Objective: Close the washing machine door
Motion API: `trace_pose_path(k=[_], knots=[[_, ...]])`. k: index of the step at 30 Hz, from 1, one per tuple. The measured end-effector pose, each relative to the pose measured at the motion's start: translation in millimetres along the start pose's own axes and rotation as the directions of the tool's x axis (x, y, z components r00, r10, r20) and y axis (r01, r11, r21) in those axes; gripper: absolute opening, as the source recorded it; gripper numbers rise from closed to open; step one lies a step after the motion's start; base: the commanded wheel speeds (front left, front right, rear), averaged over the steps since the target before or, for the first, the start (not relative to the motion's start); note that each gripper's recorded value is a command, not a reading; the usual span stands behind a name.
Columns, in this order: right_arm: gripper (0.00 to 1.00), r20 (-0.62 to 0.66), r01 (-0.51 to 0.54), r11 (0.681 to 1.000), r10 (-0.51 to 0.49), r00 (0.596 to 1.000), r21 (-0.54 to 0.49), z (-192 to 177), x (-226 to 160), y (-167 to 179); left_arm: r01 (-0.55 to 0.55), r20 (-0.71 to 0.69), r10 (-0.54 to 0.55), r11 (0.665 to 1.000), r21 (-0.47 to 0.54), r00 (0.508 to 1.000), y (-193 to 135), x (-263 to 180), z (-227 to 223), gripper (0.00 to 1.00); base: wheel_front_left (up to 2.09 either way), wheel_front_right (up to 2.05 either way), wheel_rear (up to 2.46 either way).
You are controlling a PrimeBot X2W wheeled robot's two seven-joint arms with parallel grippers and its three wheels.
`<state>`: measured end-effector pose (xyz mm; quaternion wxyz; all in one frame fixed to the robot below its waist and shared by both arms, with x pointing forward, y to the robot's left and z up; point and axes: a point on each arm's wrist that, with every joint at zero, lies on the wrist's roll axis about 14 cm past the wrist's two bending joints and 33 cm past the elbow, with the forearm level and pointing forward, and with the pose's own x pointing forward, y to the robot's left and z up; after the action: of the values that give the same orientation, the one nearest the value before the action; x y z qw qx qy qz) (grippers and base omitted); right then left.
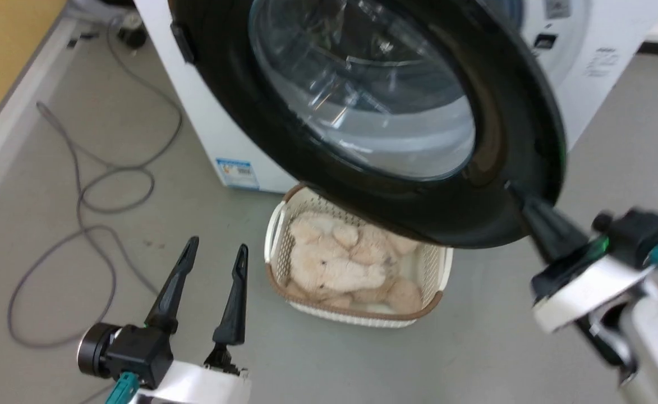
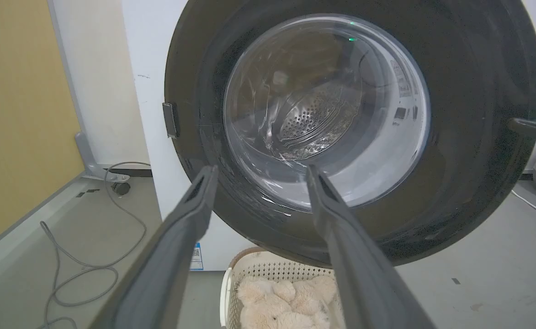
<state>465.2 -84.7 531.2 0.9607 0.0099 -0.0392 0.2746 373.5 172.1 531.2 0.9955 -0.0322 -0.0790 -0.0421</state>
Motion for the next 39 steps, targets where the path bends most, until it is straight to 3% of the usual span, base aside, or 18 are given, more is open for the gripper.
trace_pose_path(k=[28, 39], knots=[[0.00, -0.146, 0.201, 0.979, -0.192, 0.970, 0.046, -43, 101, -131, -0.032, -0.090, 0.033, 0.999, 0.012, 0.995, 18, 35, -43, 1.00, 0.00, 0.00, 0.00], [0.00, -0.145, 0.242, 0.967, -0.230, 0.962, 0.076, -49, 112, -144, -0.030, -0.103, 0.031, 0.999, 0.012, 0.994, 18, 39, -49, 1.00, 0.00, 0.00, 0.00]])
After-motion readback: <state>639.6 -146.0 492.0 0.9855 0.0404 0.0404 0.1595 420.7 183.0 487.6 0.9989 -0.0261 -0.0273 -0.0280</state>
